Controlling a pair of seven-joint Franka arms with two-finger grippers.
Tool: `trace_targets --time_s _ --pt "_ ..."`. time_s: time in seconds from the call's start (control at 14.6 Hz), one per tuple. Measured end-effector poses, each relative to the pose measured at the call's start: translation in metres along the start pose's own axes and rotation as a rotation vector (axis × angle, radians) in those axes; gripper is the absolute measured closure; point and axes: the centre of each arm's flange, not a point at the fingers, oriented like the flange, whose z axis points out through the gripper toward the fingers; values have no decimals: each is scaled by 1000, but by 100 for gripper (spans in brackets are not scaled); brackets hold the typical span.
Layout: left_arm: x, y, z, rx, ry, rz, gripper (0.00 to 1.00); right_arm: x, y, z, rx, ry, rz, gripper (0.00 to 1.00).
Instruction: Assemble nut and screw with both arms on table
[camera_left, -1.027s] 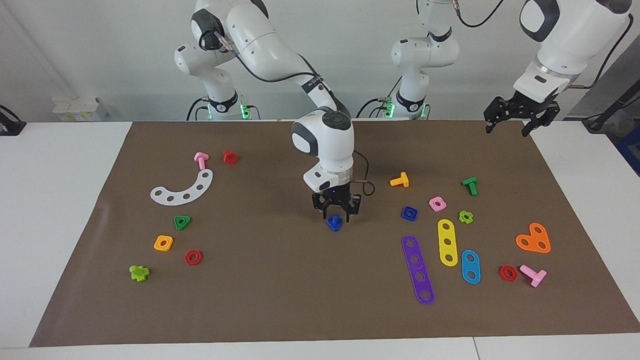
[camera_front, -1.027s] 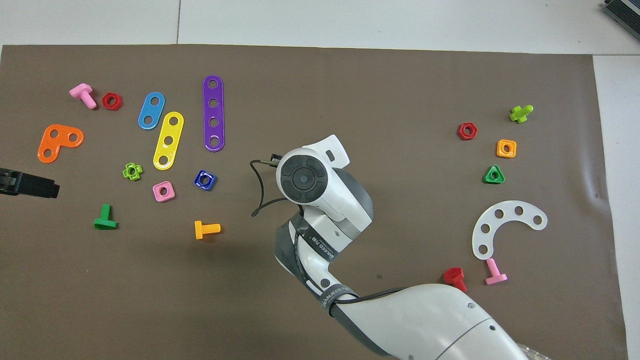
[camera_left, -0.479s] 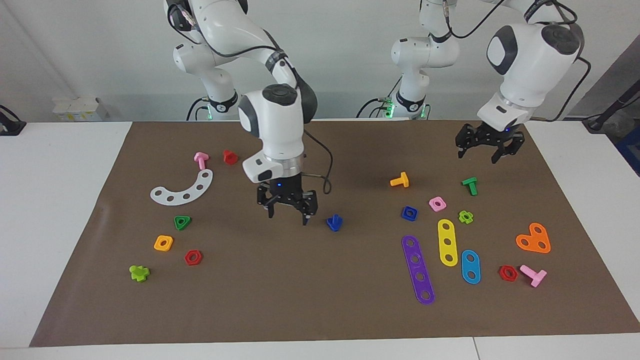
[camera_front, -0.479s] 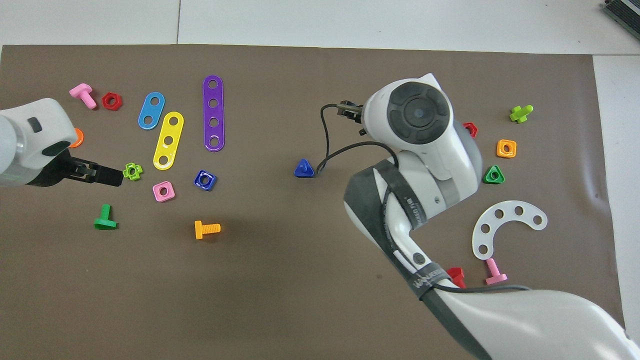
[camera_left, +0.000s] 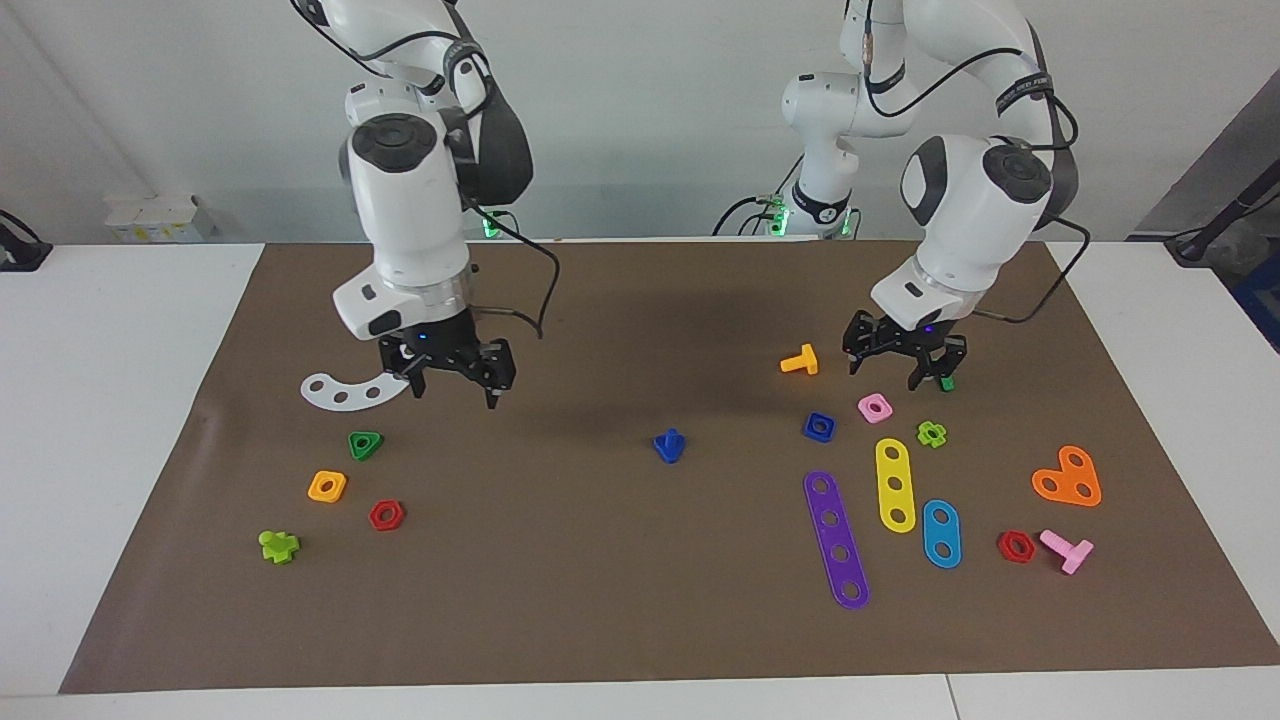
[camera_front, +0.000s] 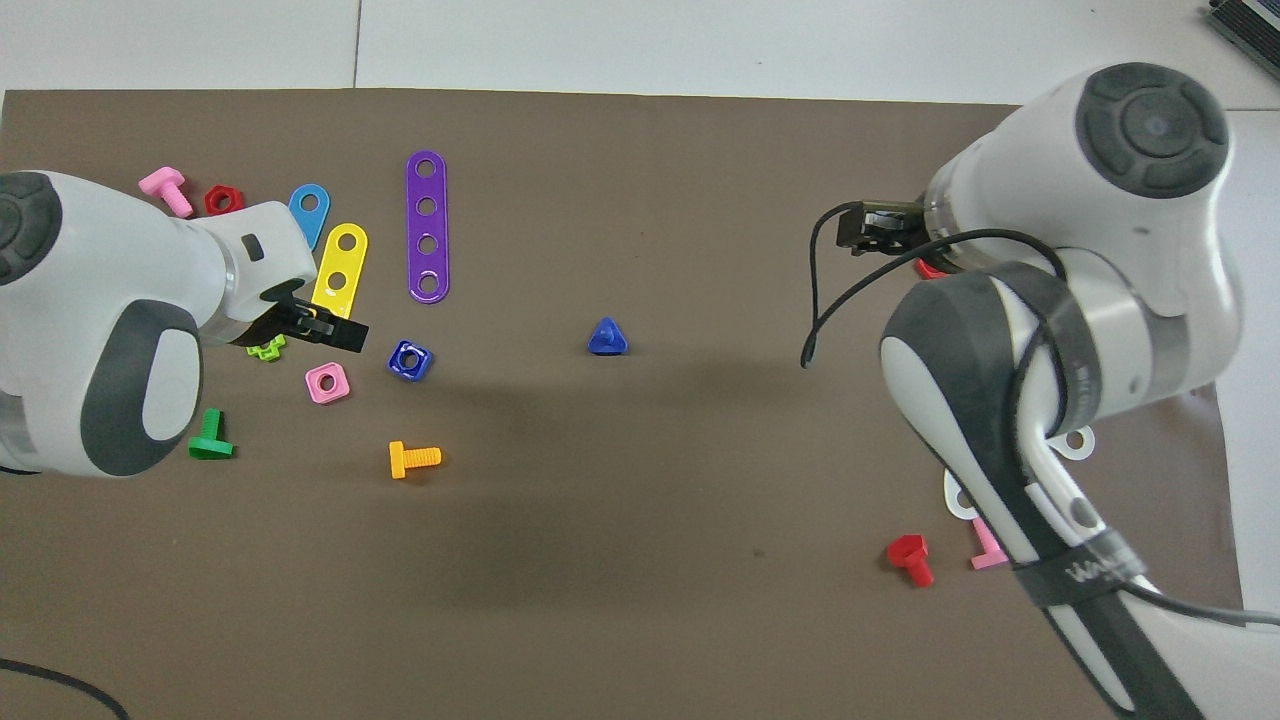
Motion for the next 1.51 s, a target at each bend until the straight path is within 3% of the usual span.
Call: trace_targets --time_s 0.07,0.41,0.68,1.16,1.51 --pt "-3 4 11 1 1 18 17 -1 25 -9 4 -24 -15 0" --pt "-9 22 50 3 -1 73 17 -9 123 -32 11 -116 16 0" --pt "-1 34 92 6 -7 103 18 -12 180 -44 13 -129 0 0" --pt "2 39 136 6 -32 170 18 -32 175 -103 18 -103 -24 0" --pt "-1 36 141 4 -44 194 19 -38 174 -94 15 -134 -26 0"
